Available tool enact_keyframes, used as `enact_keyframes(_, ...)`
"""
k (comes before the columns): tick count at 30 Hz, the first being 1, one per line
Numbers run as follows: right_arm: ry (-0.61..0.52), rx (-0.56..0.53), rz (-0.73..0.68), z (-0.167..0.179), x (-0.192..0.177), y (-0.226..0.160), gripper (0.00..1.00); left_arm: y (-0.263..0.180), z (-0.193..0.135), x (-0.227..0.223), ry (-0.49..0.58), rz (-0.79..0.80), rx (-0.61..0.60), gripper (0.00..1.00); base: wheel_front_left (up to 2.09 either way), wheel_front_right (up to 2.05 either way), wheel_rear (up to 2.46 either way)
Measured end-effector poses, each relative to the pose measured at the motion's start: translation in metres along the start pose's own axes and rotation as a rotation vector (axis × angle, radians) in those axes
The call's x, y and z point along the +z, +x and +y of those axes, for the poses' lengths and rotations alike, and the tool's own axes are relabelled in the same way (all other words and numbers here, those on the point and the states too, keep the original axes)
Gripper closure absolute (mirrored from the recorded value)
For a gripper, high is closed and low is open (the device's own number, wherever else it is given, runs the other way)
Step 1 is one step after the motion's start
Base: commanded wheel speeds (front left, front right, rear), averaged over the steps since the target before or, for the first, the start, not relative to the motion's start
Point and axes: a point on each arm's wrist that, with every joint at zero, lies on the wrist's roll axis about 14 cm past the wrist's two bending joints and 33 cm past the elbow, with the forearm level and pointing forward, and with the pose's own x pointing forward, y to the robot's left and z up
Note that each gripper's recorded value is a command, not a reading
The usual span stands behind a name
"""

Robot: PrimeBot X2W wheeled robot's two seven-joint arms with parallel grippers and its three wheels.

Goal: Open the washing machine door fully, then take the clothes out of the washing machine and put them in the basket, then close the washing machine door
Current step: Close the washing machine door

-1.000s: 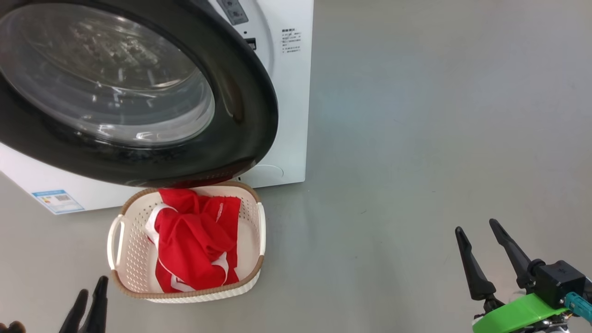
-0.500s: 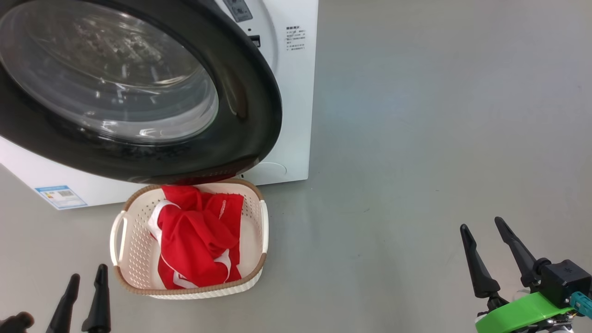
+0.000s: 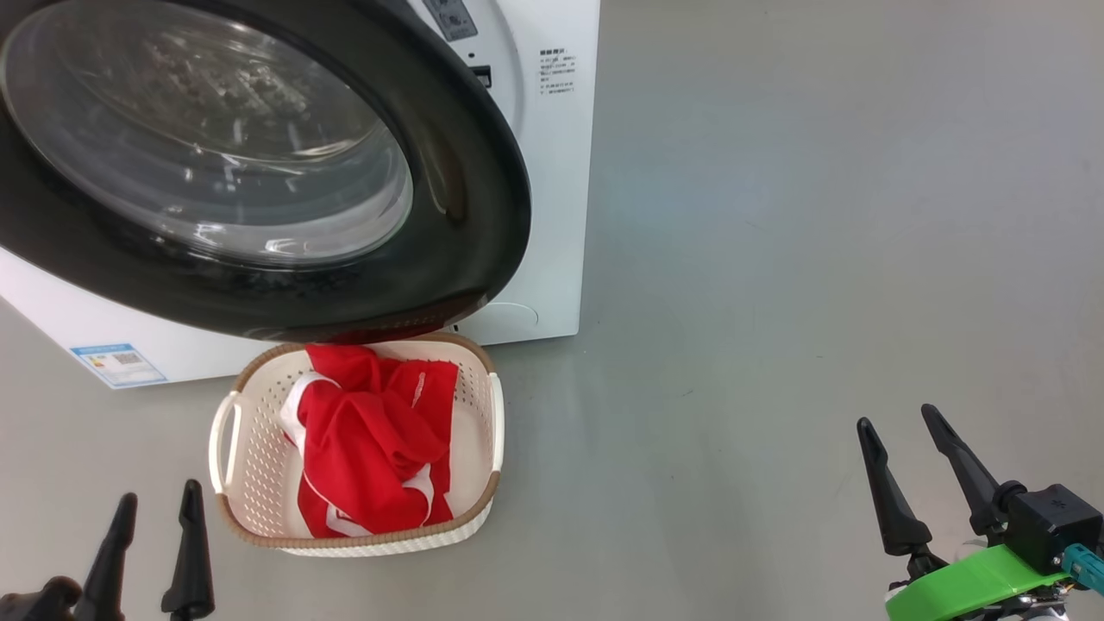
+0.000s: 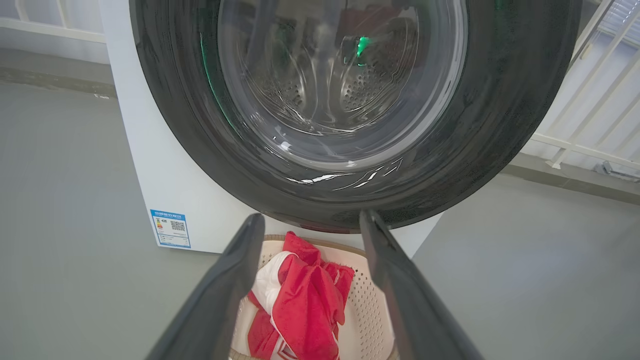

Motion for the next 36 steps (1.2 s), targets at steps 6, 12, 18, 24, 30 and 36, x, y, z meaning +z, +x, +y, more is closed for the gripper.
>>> enact_keyframes(6, 0.000, -0.002, -0.001, -0.001, 0.000, 0.000, 0.00, 0.000, -0.001, 0.013, 0.051, -0.051, 0.017, 0.00, 0.00, 0.00, 0.00)
enact_keyframes(12, 0.003, -0.007, -0.006, -0.001, 0.002, -0.001, 0.00, -0.001, -0.004, 0.017, 0.076, -0.068, 0.021, 0.00, 0.00, 0.00, 0.00)
enact_keyframes(18, 0.007, -0.013, -0.010, -0.002, 0.003, -0.001, 0.00, -0.005, -0.001, 0.014, 0.081, -0.062, 0.042, 0.00, 0.00, 0.00, 0.00)
enact_keyframes(24, 0.009, -0.019, -0.015, -0.003, 0.004, -0.002, 0.00, -0.008, -0.002, 0.012, 0.092, -0.058, 0.043, 0.00, 0.00, 0.00, 0.00)
enact_keyframes(30, 0.010, -0.022, -0.022, -0.004, 0.006, -0.002, 0.00, -0.009, -0.005, 0.016, 0.097, -0.070, 0.037, 0.00, 0.00, 0.00, 0.00)
enact_keyframes(36, 0.010, -0.022, -0.026, -0.004, 0.008, -0.002, 0.00, -0.014, -0.005, 0.013, 0.097, -0.062, 0.036, 0.00, 0.00, 0.00, 0.00)
